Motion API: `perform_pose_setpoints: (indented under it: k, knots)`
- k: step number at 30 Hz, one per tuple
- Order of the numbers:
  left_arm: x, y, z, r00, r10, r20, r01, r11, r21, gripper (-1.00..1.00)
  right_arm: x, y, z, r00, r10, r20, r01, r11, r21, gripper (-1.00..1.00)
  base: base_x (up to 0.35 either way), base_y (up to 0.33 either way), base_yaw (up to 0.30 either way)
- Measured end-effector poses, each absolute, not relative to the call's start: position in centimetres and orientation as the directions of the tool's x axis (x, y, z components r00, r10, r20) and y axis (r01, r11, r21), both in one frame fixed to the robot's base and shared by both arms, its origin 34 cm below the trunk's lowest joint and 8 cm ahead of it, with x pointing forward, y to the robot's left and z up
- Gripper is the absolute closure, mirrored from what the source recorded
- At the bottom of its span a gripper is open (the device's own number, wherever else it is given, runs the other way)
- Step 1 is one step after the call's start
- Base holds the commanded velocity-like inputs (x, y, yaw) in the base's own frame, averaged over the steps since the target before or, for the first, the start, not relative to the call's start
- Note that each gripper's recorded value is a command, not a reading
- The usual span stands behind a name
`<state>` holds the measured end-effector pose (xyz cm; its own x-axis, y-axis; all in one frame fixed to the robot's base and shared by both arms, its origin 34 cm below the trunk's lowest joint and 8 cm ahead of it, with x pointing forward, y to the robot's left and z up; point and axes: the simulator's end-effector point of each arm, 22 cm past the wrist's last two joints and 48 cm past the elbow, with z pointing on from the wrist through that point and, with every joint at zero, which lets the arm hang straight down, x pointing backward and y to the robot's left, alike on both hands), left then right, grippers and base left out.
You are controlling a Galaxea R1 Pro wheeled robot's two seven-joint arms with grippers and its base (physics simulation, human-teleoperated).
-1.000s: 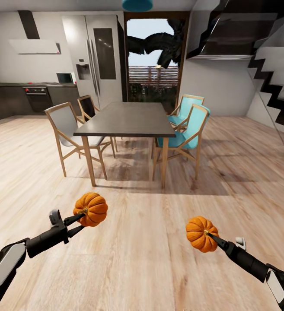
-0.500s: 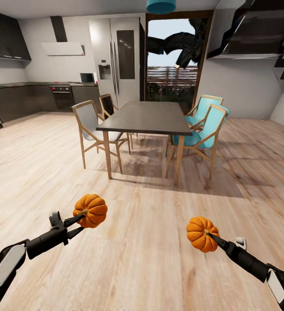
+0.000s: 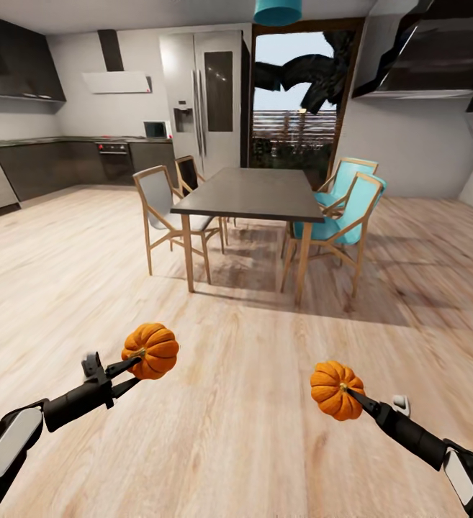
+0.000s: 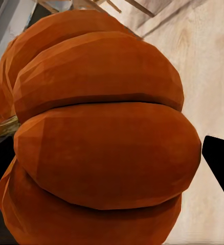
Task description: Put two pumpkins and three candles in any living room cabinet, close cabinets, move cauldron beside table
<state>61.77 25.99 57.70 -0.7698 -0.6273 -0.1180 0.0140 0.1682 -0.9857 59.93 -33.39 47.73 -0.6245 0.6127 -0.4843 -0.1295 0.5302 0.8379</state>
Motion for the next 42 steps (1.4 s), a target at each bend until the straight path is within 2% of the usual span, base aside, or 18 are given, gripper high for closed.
perform_pose_setpoints:
  k: [8, 23, 33, 42]
  knots:
    - [61.8, 26.0, 57.6, -0.770, -0.627, -0.121, 0.014, 0.173, -0.985, 1.00, 59.9, -33.4, 47.7, -0.626, 0.612, -0.483, -0.127, 0.532, 0.837, 1.00, -0.150, 0.036, 0.283]
    - [62.1, 27.6, 57.3, -0.743, -0.660, -0.110, -0.006, 0.171, -0.985, 1.00, 60.0, -33.6, 47.4, -0.631, 0.610, -0.479, -0.106, 0.544, 0.832, 1.00, -0.010, 0.003, 0.291]
    - [62.6, 28.1, 59.5, -0.739, -0.664, -0.113, -0.011, 0.180, -0.984, 1.00, 60.3, -35.2, 46.3, -0.658, 0.580, -0.481, 0.007, 0.643, 0.766, 1.00, 0.000, 0.000, 0.291]
    - [63.0, 29.9, 61.1, -0.736, -0.664, -0.135, -0.024, 0.224, -0.974, 1.00, 59.2, -34.9, 43.8, -0.754, 0.462, -0.466, 0.079, 0.769, 0.634, 1.00, 0.000, 0.000, 0.291]
